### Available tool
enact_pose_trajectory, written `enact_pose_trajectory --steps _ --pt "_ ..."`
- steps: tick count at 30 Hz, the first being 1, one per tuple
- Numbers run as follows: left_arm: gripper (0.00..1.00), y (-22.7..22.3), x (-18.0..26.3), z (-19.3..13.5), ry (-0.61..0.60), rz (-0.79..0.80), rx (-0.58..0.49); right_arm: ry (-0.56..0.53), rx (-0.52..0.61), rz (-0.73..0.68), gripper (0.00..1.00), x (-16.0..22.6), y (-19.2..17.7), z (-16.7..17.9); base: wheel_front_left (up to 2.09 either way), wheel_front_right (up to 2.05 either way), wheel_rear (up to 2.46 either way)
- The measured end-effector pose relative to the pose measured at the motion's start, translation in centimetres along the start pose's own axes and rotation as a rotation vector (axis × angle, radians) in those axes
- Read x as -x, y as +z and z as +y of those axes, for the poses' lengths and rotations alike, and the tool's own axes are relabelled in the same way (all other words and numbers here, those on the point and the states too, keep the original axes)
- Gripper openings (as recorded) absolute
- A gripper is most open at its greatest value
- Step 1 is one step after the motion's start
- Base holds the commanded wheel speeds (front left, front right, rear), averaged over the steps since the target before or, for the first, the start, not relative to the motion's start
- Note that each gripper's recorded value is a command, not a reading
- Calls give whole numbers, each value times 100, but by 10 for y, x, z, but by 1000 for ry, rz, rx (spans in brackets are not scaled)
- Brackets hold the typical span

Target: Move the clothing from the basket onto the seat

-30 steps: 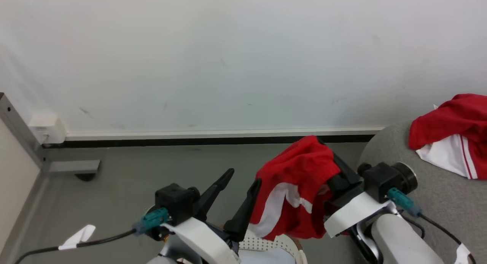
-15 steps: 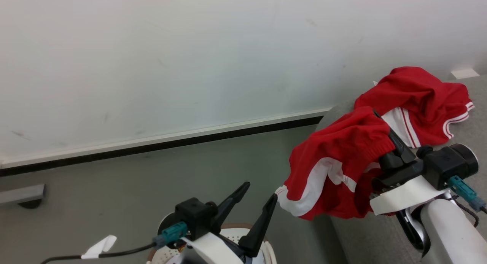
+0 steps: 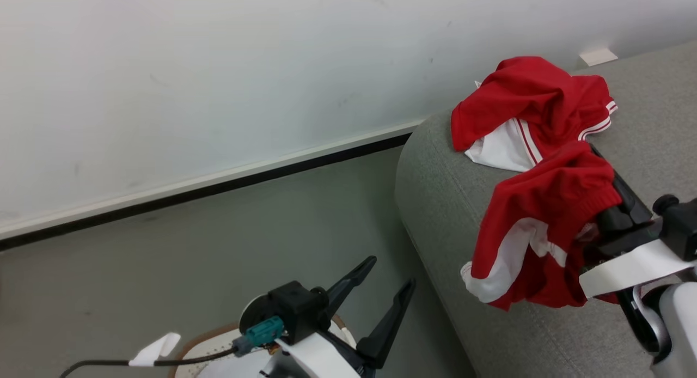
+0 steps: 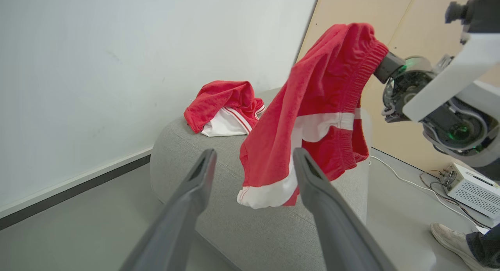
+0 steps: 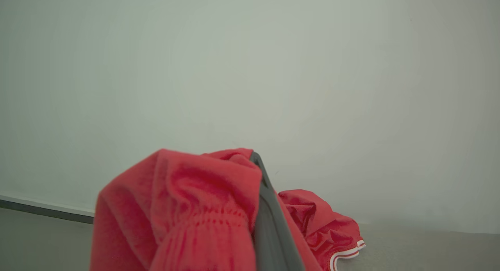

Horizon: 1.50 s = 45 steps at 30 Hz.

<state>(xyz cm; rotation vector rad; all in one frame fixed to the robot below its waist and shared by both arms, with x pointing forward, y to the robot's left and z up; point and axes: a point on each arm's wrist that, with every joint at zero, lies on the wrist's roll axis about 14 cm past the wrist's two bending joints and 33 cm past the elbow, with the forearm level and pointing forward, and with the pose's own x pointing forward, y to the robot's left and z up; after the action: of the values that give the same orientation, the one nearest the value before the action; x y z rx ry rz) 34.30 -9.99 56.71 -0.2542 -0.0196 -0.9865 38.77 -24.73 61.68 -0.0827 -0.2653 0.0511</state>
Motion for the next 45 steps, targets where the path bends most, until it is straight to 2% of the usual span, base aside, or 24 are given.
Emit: enact_pose_trajectory --steps 7,15,20,23,27,31,33,34,35,36,37,38,45 --pt "100 -3 -11 23 -29 -3 -7 -69 29 21 0 -45 8 -30 0 0 0" --pt "100 -21 -14 94 21 10 9 -220 120 11 0 -142 24 -84 0 0 0" --pt "100 -50 -10 137 72 31 53 -343 238 25 0 -186 17 -123 0 0 0" --pt "100 -75 -2 158 108 65 87 -418 297 87 0 -193 -14 -147 0 0 0" --pt "100 -102 9 185 168 94 119 -533 326 207 0 -179 -77 -180 0 0 0" --pt "100 -126 22 199 212 135 136 -571 255 446 0 -131 -191 -173 0 0 0" --pt "100 -130 27 202 227 145 137 -581 229 499 0 -110 -220 -166 0 0 0" --pt "100 -131 29 201 232 152 136 -571 227 506 13 -104 -226 -162 0 0 0" --pt "100 -130 29 202 239 153 133 -573 217 509 39 -97 -230 -160 0 0 0" --pt "100 -129 30 202 245 153 130 -574 211 510 58 -92 -232 -158 0 0 0" --pt "100 -128 31 203 255 151 128 -577 206 500 97 -87 -231 -158 0 0 0" --pt "100 -125 30 204 261 144 127 -581 204 490 100 -84 -228 -159 0 0 0" --pt "100 -101 34 211 333 86 97 -505 209 448 100 -63 -208 -139 0 0 0"
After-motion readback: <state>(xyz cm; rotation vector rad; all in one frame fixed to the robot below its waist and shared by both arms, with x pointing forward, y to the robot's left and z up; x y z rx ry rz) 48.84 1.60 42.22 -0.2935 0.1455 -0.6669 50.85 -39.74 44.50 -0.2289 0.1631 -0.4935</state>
